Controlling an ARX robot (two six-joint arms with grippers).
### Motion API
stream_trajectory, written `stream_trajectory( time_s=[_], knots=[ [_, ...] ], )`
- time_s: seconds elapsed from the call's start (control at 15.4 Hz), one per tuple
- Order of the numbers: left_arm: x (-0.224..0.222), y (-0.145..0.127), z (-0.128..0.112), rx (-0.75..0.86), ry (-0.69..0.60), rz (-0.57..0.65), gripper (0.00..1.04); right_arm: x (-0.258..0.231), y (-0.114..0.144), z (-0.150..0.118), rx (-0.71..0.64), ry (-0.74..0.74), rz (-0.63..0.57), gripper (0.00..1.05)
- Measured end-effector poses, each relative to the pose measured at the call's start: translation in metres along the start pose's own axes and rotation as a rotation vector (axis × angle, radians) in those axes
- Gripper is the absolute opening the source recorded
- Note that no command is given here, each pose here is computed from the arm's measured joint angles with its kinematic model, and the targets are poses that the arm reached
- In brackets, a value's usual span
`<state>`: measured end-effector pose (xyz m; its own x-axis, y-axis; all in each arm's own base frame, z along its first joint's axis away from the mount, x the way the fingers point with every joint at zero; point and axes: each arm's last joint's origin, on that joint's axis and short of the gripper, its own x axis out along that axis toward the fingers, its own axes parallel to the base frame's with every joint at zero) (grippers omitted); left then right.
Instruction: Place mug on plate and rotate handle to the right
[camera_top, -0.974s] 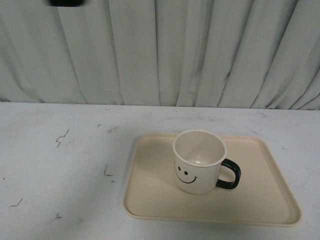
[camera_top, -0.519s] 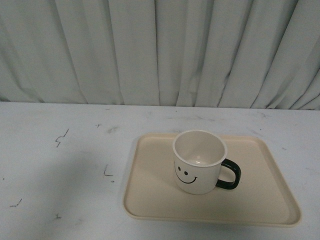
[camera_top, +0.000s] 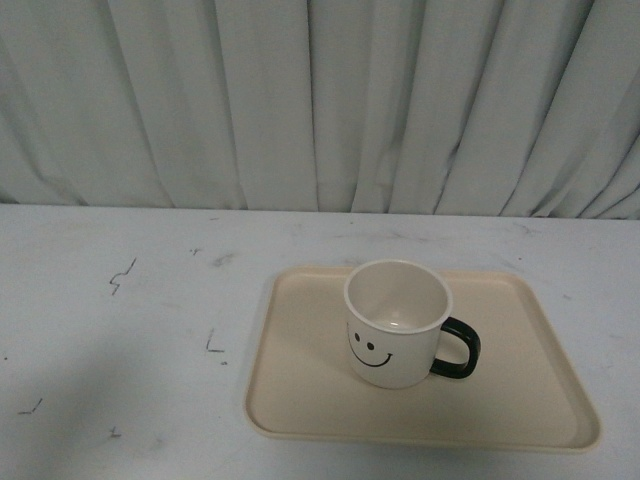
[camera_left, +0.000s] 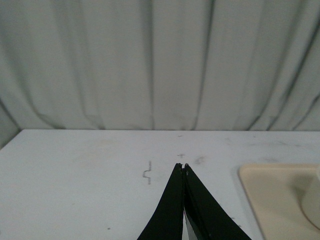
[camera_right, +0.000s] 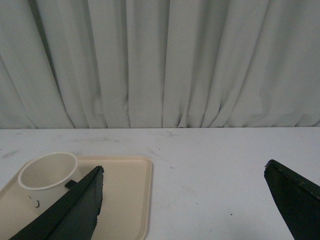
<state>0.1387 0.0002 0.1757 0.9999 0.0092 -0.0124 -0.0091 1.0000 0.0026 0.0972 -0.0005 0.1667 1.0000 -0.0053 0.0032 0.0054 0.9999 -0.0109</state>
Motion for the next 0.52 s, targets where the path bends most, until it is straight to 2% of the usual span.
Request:
stream_trajectory(
  time_s=[0.13,0.19,0.52],
  knots=[
    [-0.006,-0.001,-0.003,-0.001,-0.044,-0.013,0.02,0.000,0.000,0.000,0.000,0.000,0.001,0.98],
    [-0.008,-0.001,-0.010,-0.001,0.001,-0.013,0.02,0.000,0.000,0.000,0.000,0.000,0.000,0.98],
    [-0.019,0.000,-0.007,-0.002,-0.017,-0.011,0.02,0.000,0.000,0.000,0.000,0.000,0.000,0.98]
  ],
)
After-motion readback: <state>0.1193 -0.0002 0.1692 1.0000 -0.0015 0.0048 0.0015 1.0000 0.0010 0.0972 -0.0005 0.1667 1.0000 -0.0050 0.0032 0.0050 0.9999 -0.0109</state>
